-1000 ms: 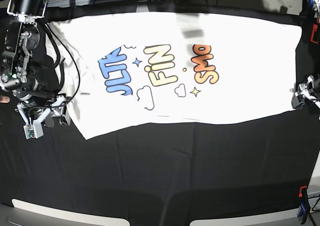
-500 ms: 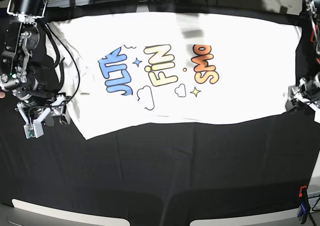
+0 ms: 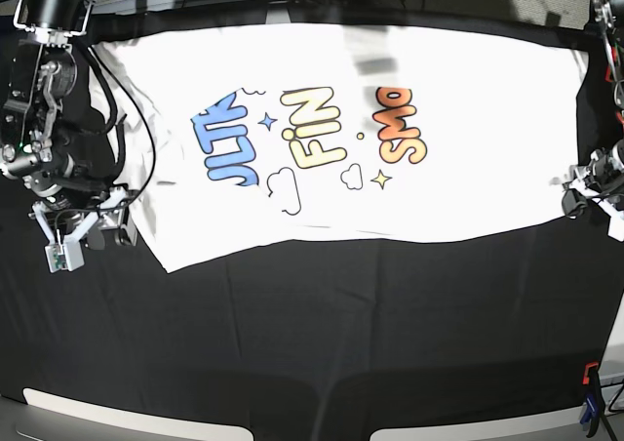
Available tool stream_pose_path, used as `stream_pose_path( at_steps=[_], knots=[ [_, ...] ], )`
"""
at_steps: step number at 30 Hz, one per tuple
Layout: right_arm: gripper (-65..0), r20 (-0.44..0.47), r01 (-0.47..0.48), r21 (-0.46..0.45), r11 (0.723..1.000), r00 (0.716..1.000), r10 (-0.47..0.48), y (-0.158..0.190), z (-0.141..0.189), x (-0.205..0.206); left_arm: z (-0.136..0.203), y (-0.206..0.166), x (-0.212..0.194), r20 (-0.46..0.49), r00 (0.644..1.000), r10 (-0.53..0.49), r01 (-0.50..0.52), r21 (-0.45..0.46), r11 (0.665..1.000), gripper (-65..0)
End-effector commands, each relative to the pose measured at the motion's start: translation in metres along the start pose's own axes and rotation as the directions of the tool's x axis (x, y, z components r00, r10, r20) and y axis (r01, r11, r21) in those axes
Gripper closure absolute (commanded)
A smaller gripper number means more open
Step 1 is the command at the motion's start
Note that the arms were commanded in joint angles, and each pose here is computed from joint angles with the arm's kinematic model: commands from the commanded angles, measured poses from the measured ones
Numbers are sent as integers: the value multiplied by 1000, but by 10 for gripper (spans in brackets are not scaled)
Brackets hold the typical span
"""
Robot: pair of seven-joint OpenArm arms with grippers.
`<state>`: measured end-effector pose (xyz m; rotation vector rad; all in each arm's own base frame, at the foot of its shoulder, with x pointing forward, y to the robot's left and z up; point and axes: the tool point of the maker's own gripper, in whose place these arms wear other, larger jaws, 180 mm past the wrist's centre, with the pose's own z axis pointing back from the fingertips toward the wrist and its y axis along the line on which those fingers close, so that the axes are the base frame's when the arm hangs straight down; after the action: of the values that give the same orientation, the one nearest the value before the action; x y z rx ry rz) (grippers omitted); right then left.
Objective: Layout the t-shirt on the table in an organized manner, then fold the t-shirt properly
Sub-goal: 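Grasp the shirt side edge with the right gripper near its hem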
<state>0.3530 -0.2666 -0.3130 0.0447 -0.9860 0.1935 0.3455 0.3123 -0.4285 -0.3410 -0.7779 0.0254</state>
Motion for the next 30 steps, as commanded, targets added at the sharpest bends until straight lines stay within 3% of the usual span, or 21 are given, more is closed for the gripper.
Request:
stream_pose_path(
  at_steps=[1,10,16,25,30],
  knots=[
    [-317,69,-24,-1,1000,997,24,-4,2,25,5,5,10,7,1000,-21,21,11,1000,0],
    [-316,-34,-89,103,991,995,93,29,-41,37,5,5,10,7,1000,-21,21,11,1000,0],
    [-316,-166,-131,138,982,974,153,37,-69,35,5,6,10,6,1000,-19,19,14,1000,0],
    [-316,-290,-80,78,994,952,100,2,-87,36,5,6,10,6,1000,-19,19,14,1000,0],
    [-316,-372,-22,100,995,926,58,2,-86,25,4,5,10,6,1000,-18,18,13,1000,0]
  ],
)
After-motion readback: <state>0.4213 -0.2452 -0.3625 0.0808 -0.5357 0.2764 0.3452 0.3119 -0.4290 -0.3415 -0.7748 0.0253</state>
